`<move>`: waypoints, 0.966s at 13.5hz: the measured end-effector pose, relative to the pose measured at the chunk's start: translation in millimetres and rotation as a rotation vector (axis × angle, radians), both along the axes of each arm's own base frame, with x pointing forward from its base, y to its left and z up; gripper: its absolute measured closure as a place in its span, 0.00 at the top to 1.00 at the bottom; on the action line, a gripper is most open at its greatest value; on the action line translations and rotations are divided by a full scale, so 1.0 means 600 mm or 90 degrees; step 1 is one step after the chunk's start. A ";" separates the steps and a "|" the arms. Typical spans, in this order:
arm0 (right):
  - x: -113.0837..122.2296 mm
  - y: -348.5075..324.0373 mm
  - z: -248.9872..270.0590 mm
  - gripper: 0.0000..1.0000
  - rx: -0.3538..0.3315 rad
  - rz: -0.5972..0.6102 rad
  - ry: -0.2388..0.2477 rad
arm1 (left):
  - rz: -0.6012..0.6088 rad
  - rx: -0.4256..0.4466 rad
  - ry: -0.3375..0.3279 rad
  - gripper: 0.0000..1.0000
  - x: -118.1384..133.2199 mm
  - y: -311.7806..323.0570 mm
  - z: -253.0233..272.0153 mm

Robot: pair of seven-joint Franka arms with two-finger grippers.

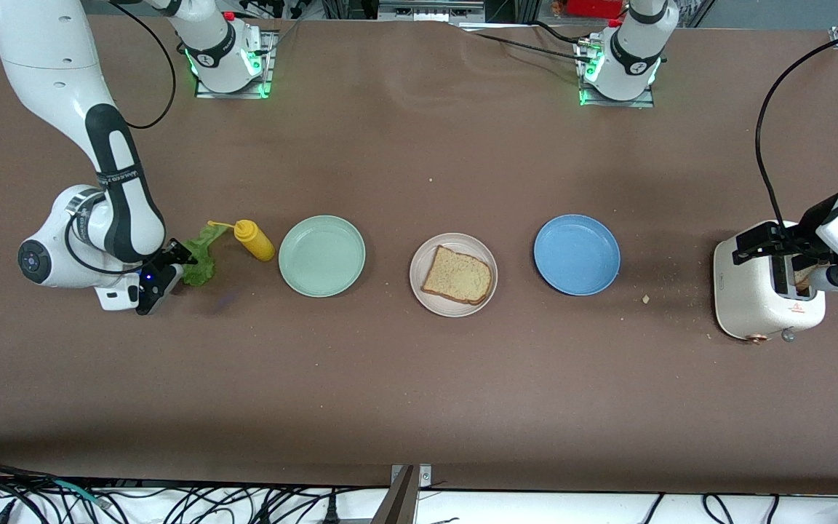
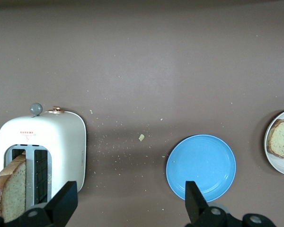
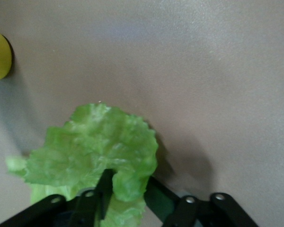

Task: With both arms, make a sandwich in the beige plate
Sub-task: 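Lower the right gripper onto the green lettuce leaf and grasp it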

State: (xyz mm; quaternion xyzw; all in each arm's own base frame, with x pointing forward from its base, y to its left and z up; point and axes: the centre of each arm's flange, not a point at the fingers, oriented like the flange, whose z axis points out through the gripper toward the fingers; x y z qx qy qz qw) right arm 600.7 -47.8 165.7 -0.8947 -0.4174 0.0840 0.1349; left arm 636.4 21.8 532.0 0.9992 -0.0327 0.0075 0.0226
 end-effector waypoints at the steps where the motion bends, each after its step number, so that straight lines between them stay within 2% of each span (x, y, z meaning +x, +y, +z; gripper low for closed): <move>1: -0.001 0.001 0.002 0.21 0.001 0.001 0.002 | 0.000 0.000 0.000 1.00 0.000 0.000 0.000; 2: -0.001 0.002 0.003 0.13 0.000 0.003 0.003 | 0.000 0.000 0.000 1.00 0.000 0.000 0.000; 5: 0.004 0.001 0.007 0.07 -0.010 0.010 -0.002 | 0.000 0.000 0.000 1.00 0.000 0.000 0.000; 8: 0.022 -0.011 0.030 0.07 -0.042 0.041 -0.017 | 0.000 0.000 0.000 1.00 0.000 0.000 0.000; 13: 0.093 -0.003 0.143 0.07 -0.088 0.094 -0.033 | -0.002 0.000 0.000 1.00 0.000 -0.003 0.000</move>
